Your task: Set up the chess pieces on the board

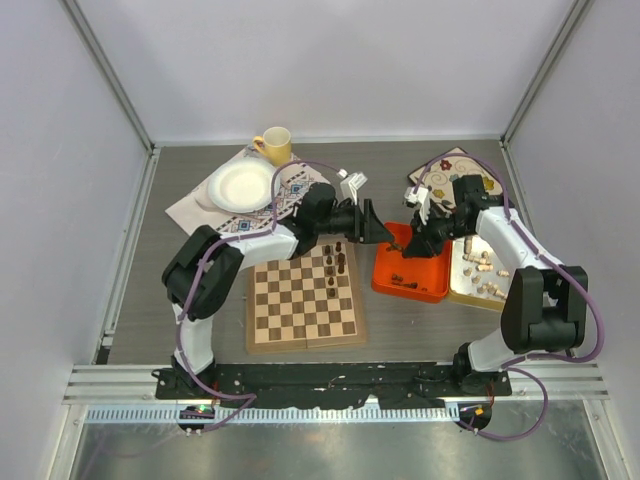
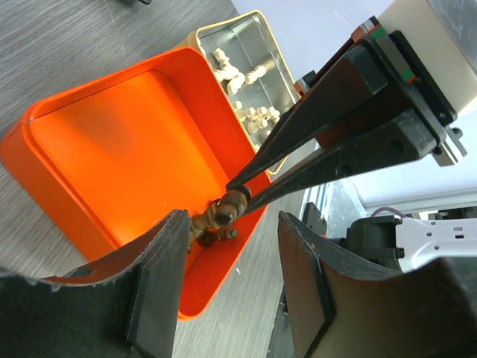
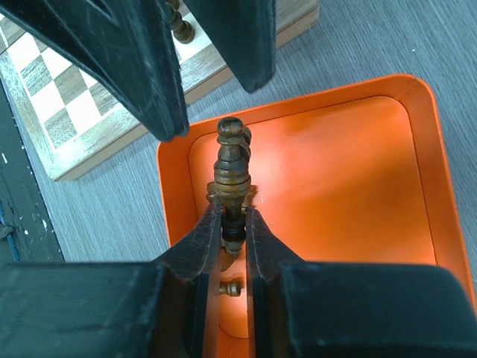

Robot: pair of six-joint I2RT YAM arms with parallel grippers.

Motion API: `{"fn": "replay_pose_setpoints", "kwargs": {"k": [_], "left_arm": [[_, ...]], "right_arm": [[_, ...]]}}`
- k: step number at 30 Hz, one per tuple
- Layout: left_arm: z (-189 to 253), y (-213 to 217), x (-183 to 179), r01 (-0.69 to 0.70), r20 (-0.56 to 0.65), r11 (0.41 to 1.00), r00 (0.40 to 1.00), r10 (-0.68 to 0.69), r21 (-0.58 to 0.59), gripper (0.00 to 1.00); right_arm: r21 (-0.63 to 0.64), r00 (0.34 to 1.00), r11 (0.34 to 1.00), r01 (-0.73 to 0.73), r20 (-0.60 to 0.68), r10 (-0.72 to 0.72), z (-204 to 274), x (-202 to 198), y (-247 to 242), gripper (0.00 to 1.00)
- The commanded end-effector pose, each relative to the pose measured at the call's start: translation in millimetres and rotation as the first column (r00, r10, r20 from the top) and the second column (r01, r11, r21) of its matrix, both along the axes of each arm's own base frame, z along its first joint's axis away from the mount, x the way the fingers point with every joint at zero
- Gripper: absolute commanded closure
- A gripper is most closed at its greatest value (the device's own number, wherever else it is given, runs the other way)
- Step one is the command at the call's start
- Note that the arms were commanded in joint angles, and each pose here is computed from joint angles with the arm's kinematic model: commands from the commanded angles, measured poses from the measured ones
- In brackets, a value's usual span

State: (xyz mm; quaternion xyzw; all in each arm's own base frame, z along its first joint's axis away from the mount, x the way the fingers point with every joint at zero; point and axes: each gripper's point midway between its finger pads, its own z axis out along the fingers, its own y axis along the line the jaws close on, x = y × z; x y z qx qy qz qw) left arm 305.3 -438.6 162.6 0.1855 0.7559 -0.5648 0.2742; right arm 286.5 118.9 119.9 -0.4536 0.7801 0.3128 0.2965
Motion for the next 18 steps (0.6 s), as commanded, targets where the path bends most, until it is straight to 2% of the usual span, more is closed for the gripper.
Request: {"fn": "replay_pose_setpoints", "kwargs": {"k": [1, 10, 18], "left_arm": [[30, -20, 4, 0.017, 0.049, 0.997, 0.999, -0.013, -0.080, 0.47], [19, -26, -4, 0.055, 0.040, 0.998, 0.998, -0.054, -0.034, 0.59], [12, -26, -7, 0.069, 0.037, 0.998, 0.997, -0.069, -0.001, 0.61]], "right_arm": [[0.043, 0.998, 0.999, -0.005, 0.056, 0.003, 17, 2, 4, 0.99], [0.045, 0.998, 0.999, 0.002, 0.055, -0.005, 19, 3, 2, 0.99], [0.051, 0.998, 0.999, 0.000, 0.055, -0.003, 19, 2, 3, 0.99]]}}
